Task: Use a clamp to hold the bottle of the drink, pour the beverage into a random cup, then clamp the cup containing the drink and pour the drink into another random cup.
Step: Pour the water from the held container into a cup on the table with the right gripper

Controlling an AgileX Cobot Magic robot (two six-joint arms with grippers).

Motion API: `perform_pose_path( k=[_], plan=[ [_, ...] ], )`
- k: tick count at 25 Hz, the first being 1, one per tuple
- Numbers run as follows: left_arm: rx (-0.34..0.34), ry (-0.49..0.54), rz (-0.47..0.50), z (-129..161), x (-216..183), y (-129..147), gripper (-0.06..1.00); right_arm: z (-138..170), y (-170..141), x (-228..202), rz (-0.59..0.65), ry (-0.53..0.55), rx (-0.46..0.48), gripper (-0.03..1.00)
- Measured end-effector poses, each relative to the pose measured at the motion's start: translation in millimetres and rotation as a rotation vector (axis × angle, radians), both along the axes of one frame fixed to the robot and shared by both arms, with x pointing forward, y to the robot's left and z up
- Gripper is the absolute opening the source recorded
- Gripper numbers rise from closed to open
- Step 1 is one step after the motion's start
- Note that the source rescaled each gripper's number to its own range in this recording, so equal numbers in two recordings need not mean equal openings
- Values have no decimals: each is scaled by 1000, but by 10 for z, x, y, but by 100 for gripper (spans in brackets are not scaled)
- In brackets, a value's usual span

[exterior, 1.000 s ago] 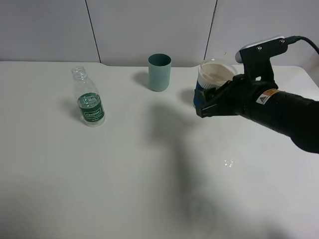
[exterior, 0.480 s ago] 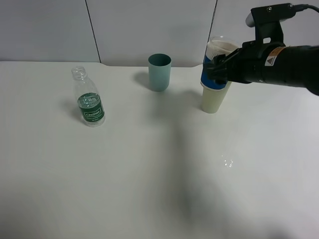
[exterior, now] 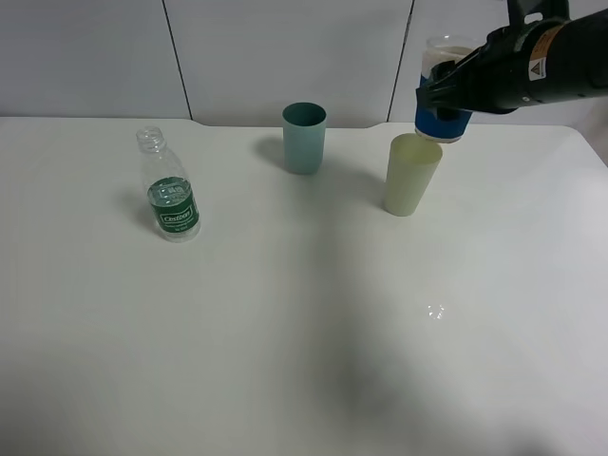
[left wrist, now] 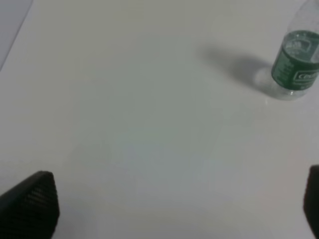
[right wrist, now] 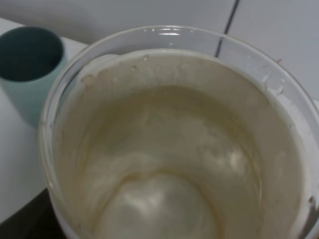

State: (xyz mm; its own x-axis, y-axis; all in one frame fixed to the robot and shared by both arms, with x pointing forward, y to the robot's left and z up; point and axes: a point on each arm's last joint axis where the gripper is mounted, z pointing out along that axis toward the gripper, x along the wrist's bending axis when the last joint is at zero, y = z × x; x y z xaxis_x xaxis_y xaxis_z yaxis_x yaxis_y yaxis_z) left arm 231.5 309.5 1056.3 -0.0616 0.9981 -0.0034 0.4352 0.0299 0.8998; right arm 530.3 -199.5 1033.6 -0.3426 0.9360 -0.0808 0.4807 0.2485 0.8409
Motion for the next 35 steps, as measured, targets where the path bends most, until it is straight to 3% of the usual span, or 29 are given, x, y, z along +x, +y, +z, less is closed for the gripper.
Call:
perform_pose_path(
  k=[7, 11, 19, 35],
  plan=[
    [0, 0, 0, 0, 0, 0, 100, 107, -57, 30, -43, -7, -47, 0],
    [0, 0, 0, 0, 0, 0, 100, 84, -271, 50, -173, 29, -109, 0],
    [1, 0, 0, 0, 0, 0, 100, 151, -447, 49, -242, -6, -192, 0],
    [1, 1, 0, -1, 0, 0, 100, -20, -333, 155, -140, -20, -343, 0]
  ],
)
